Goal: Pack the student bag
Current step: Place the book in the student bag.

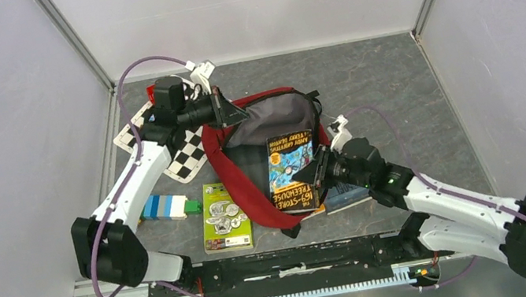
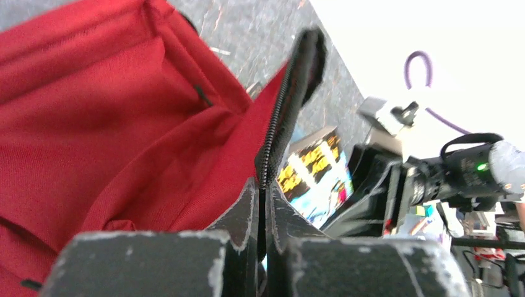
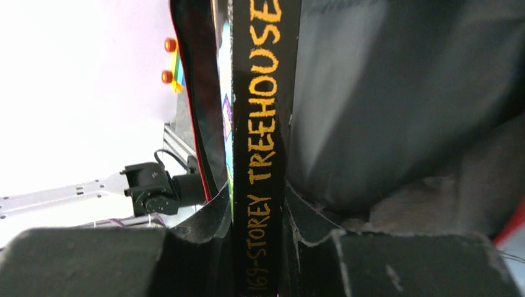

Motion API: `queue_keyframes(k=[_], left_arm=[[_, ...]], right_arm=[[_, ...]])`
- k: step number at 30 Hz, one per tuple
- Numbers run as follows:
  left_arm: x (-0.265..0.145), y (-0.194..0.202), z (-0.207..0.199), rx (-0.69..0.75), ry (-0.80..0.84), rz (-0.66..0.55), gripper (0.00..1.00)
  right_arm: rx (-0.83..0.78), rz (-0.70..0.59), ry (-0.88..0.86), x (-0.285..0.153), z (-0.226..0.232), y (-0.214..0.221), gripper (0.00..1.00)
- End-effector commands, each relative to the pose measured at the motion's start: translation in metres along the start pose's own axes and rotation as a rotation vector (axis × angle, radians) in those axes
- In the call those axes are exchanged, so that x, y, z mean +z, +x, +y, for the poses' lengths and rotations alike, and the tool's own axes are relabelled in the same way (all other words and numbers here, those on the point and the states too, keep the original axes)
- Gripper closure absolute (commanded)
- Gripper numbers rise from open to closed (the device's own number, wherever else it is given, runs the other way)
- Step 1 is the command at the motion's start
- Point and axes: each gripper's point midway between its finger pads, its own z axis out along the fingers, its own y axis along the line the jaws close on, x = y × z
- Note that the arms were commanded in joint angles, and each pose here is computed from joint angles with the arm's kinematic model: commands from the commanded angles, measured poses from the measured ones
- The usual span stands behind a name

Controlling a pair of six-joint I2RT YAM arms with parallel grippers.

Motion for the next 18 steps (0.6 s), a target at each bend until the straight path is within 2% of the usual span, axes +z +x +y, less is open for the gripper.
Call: queue_keyframes(k=[1,9,15,18], left_arm=[[-0.010,-0.030,-0.031,0.071,0.097,-0.132,0.98],[-0.014,-0.028,-0.039,0.083,0.132,-0.158,0.98],[-0.014,-0.030,-0.045,0.095,0.179,-0.187,0.98],[-0.015,-0.031,-0.047,0.100,0.191,-0.204,0.98]], right_arm=[[0.012,-0.029,-0.136,0.012,0.048,-0.002,1.00],[0.113,0.016,-0.064,0.036,0.023,0.032,1.00],[0.175,0.016,0.008,0.046,0.004,0.038,1.00],[0.198,-0.024,0.062,0.048,-0.011,0.034,1.00]])
